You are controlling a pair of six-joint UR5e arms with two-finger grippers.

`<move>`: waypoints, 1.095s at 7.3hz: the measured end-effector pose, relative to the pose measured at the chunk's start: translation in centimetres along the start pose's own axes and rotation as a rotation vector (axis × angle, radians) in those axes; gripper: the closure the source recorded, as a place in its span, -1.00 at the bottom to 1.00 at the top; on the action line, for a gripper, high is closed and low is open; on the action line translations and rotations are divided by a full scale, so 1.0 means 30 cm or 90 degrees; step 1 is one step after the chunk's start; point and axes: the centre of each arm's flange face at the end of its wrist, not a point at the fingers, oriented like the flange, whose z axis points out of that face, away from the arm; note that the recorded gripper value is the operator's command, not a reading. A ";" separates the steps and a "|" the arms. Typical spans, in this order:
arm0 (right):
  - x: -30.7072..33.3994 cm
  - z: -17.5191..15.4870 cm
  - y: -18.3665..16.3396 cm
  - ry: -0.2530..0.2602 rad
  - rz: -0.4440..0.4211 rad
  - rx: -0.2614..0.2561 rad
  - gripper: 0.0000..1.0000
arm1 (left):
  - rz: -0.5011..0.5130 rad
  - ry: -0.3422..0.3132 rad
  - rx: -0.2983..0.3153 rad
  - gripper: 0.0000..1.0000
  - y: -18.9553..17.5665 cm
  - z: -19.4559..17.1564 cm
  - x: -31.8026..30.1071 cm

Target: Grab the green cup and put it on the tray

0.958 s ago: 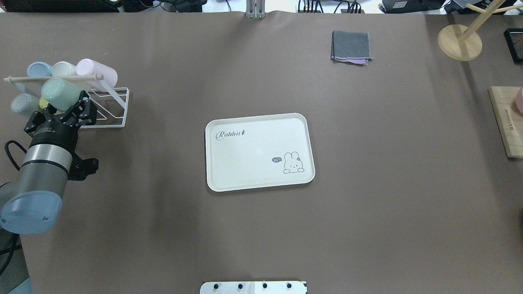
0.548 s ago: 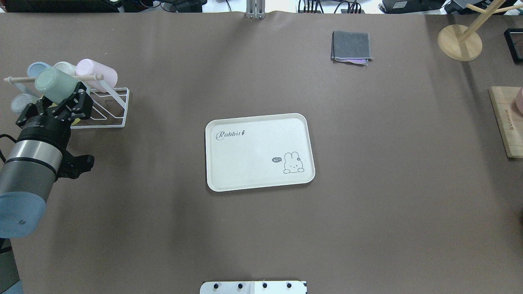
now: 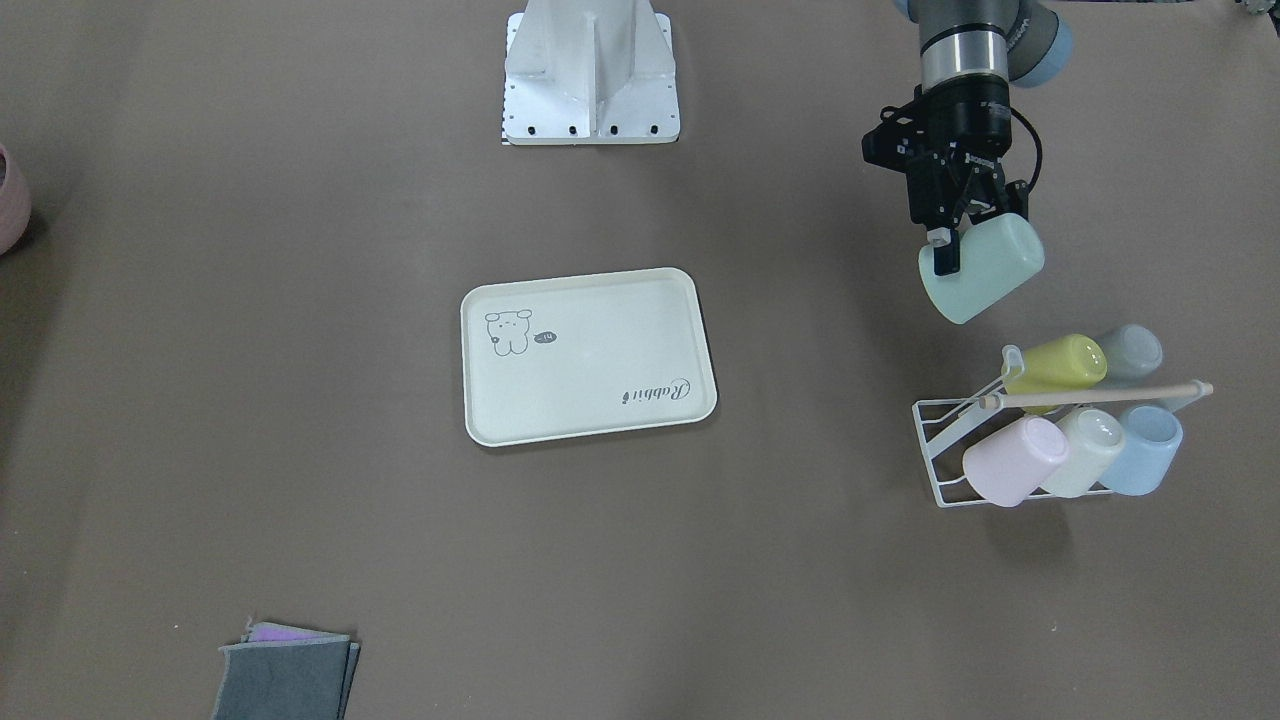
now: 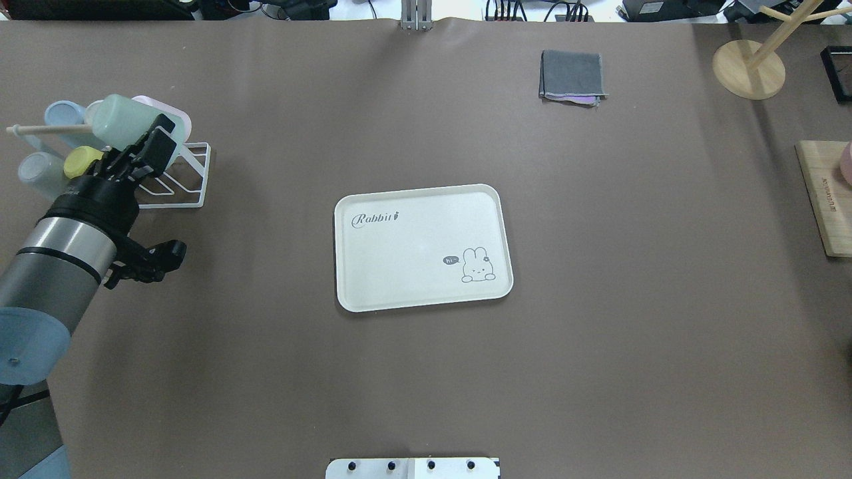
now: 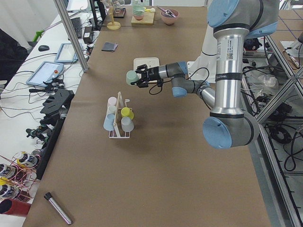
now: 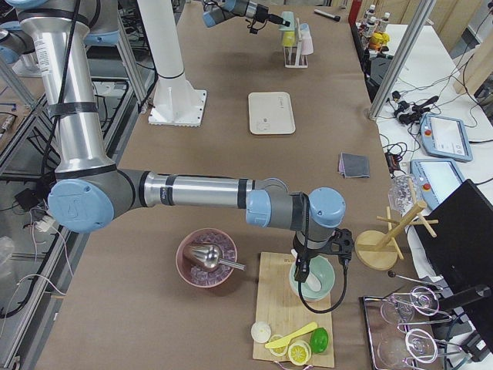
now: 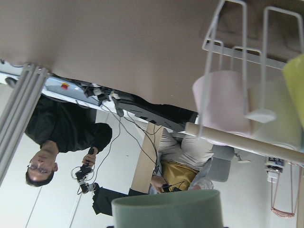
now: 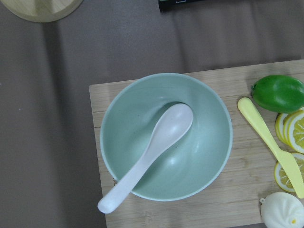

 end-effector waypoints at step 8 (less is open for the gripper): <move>0.032 0.029 0.013 0.010 0.007 -0.009 -1.00 | -0.912 0.104 0.369 1.00 -0.433 0.204 -0.252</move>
